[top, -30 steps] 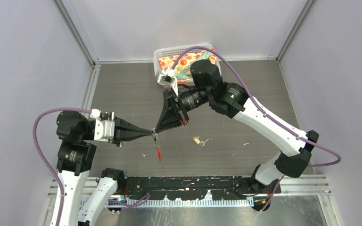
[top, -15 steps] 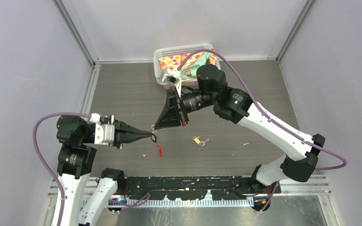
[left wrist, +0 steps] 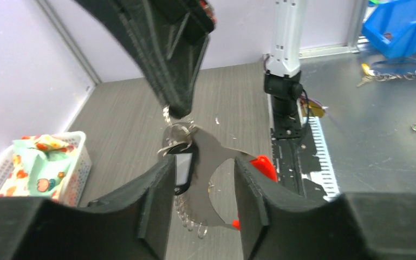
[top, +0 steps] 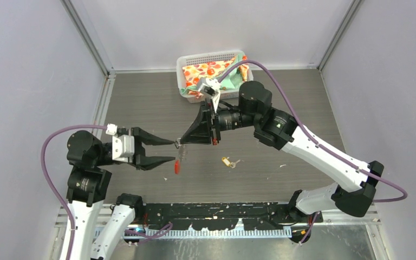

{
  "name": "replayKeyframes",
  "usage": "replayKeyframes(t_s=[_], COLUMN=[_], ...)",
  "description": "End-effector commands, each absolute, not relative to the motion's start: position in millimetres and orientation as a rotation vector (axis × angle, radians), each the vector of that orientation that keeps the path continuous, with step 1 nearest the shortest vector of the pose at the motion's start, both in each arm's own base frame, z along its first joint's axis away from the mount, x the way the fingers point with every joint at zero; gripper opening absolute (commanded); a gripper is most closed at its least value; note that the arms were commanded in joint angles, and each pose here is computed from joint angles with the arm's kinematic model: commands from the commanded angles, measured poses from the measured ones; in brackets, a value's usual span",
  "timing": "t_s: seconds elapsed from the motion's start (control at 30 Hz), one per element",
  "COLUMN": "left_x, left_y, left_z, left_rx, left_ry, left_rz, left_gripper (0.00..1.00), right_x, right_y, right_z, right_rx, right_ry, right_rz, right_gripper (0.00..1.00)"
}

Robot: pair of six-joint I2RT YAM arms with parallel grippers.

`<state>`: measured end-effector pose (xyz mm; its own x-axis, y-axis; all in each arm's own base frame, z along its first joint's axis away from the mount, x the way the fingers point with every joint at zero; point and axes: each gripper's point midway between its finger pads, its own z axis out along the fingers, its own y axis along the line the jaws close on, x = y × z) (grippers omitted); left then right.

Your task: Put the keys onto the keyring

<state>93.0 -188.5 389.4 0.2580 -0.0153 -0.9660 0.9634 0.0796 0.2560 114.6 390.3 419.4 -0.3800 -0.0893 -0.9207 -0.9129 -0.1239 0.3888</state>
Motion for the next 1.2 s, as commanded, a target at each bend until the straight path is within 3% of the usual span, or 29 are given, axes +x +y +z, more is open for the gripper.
replayKeyframes(t_s=[0.0,0.07,0.23,0.4,0.8,1.17], left_x=[106,113,112,102,89,100], left_y=[-185,-184,-192,-198,-200,-202], left_z=[400,407,428,438,434,425], left_rx=[1.093,1.030,0.990,1.076,1.139,1.119], left_ry=[1.153,1.173,1.171,1.161,1.169,1.190], left_rz=[-0.968,-0.967,-1.120,-1.268,-1.329,-1.315], left_gripper=[0.53,0.63,0.67,0.56,0.26,0.25], right_x=[110,109,108,111,121,118], right_y=[374,373,373,374,379,384], right_z=[463,466,464,459,448,447], right_rx=[-1.088,-1.078,-1.075,-1.089,-1.123,-1.148], right_ry=[1.257,1.215,1.160,1.163,1.207,1.202], right_rz=[1.541,1.548,1.543,1.505,1.424,1.404], right_gripper=[0.01,0.01,0.01,0.01,0.01,0.01])
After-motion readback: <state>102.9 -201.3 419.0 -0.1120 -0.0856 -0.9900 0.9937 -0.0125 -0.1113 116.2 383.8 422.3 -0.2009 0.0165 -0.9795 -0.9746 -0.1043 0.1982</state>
